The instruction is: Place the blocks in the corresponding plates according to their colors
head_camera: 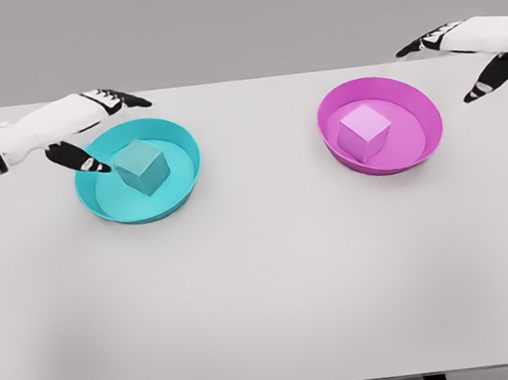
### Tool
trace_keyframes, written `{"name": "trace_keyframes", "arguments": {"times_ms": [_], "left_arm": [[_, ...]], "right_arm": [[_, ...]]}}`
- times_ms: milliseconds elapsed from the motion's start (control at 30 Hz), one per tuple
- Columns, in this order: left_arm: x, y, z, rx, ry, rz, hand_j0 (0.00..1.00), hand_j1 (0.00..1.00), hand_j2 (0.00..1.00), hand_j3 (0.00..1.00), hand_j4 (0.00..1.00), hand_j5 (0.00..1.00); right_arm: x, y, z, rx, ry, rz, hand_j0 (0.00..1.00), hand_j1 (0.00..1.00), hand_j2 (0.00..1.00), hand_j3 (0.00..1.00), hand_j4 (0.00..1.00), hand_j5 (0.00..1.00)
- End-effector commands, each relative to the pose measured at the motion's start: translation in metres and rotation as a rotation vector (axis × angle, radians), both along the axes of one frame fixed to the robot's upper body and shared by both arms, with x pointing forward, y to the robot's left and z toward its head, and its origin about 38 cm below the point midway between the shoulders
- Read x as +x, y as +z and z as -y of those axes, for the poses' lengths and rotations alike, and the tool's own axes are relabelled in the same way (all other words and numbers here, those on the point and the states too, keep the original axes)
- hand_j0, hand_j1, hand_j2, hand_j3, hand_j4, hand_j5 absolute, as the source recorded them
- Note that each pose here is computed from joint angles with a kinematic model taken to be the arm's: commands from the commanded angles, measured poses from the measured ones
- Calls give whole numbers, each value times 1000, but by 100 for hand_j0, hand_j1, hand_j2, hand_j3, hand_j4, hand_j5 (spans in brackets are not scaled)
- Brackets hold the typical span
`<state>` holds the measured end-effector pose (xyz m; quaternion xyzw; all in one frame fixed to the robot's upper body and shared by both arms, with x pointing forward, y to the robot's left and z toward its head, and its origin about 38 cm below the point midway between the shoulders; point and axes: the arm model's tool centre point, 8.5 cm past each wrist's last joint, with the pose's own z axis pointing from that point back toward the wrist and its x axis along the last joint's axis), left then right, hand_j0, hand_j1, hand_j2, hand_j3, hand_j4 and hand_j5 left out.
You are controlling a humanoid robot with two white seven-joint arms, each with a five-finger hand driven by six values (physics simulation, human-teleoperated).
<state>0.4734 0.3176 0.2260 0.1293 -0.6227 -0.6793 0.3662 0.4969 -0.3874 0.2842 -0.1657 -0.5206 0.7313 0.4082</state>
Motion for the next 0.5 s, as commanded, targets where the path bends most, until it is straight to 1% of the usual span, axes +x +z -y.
{"name": "trace_keyframes", "arguments": {"times_ms": [0, 67, 100, 133, 167, 200, 233, 300, 467], "left_arm": [[-12, 30, -19, -31, 2, 44, 100, 100, 100, 100, 100, 100], [-29, 32, -37, -92, 27, 47, 100, 100, 100, 100, 100, 100], [-36, 34, -44, -104, 37, 54, 100, 100, 100, 100, 100, 100], [-43, 35, -53, -118, 47, 50, 100, 100, 100, 100, 100, 100], [-53, 35, -63, -143, 55, 32, 100, 100, 100, 100, 100, 100], [-56, 34, -68, -138, 62, 21, 100, 100, 100, 100, 100, 100], [-60, 28, -73, -122, 69, 1, 100, 100, 100, 100, 100, 100], [-66, 15, -76, -113, 76, -33, 100, 100, 100, 100, 100, 100], [-68, 7, -77, -111, 80, -54, 100, 100, 100, 100, 100, 100]], "right_arm": [[-2, 7, 12, 55, -32, 1, 100, 100, 100, 100, 100, 100], [-3, 0, 15, 50, -41, -14, 100, 100, 100, 100, 100, 100], [-3, -2, 15, 48, -41, -17, 100, 100, 100, 100, 100, 100], [-3, -2, 15, 48, -41, -17, 100, 100, 100, 100, 100, 100], [-3, -3, 15, 46, -41, -18, 100, 100, 100, 100, 100, 100], [-3, -3, 14, 47, -40, -18, 100, 100, 100, 100, 100, 100], [-3, -3, 14, 46, -39, -19, 100, 100, 100, 100, 100, 100], [-3, -3, 14, 43, -40, -18, 100, 100, 100, 100, 100, 100], [-3, -7, 12, 37, -35, -27, 100, 100, 100, 100, 100, 100]]}}
